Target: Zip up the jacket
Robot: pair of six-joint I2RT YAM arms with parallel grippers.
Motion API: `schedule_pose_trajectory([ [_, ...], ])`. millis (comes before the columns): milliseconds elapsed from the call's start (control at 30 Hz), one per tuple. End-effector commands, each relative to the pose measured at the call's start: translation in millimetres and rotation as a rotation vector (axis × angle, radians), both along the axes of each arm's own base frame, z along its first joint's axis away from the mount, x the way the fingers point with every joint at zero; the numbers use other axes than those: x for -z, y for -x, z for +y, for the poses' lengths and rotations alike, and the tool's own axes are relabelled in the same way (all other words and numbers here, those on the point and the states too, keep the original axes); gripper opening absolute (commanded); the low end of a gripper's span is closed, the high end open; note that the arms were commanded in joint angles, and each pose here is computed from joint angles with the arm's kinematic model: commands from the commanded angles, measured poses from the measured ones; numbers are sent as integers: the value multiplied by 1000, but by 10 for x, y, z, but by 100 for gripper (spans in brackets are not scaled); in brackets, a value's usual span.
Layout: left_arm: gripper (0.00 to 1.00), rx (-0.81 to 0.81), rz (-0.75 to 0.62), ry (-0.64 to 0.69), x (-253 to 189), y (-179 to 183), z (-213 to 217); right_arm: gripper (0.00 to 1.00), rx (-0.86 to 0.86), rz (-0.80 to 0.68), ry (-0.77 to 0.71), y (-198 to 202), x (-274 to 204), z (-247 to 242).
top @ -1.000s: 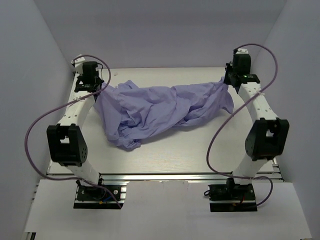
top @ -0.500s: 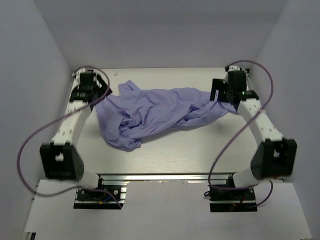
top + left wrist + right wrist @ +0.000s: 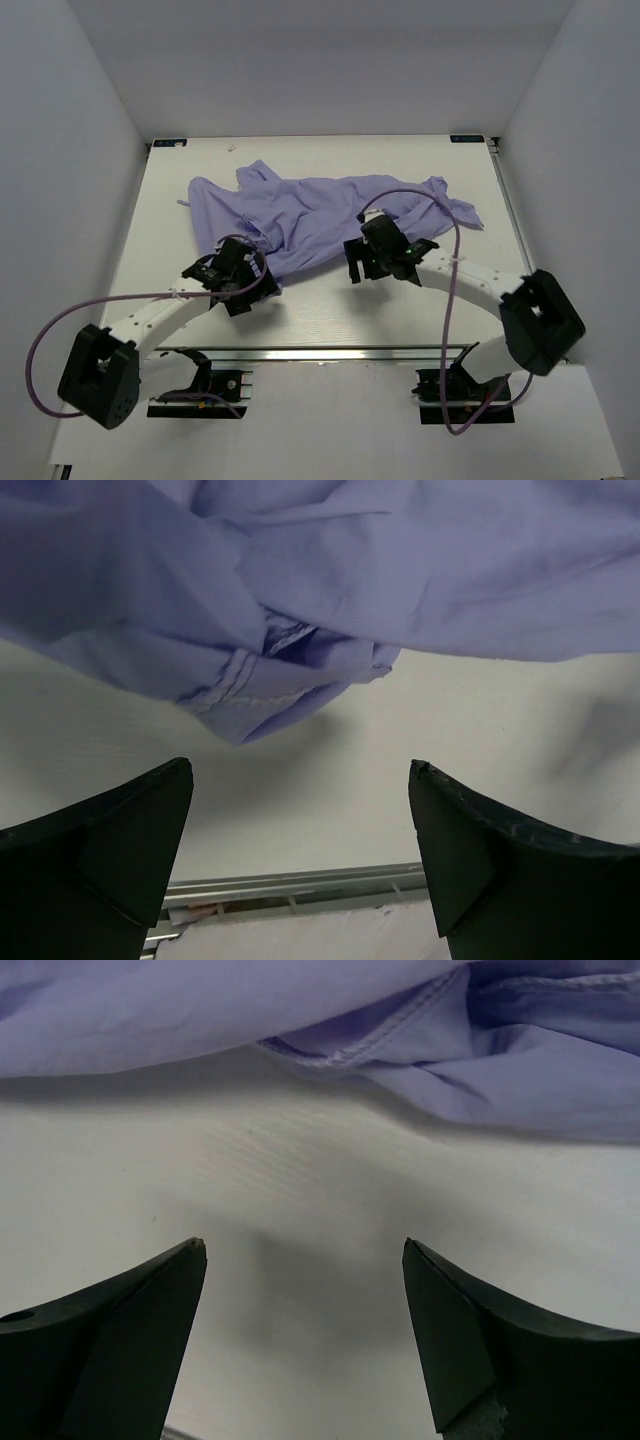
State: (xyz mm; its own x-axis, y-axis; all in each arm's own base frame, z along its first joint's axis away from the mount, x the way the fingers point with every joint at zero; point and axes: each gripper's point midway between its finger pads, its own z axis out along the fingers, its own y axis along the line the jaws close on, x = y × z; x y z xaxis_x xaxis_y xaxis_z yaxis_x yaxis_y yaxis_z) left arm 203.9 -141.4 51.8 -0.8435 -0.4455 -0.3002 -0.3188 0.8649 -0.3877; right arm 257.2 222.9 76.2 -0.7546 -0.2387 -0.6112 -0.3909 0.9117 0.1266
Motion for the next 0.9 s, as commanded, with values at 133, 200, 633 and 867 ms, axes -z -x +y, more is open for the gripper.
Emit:
schedule_pose_trajectory([
  [133,98,-74,-68,-34,87,-351,-98,83,82,-106,20,-573,195,318],
  [200,98,-104,-75,-84,137,-476,-54,84,105,-144,24,-737,179,382],
  [633,0,-132,-118,-222,-15,-824,49,40,223,-229,21,-1320,264,591],
  [867,0,-173,-371,-160,-952,-864,186,0,273,-314,-22,-1361,-80,419],
])
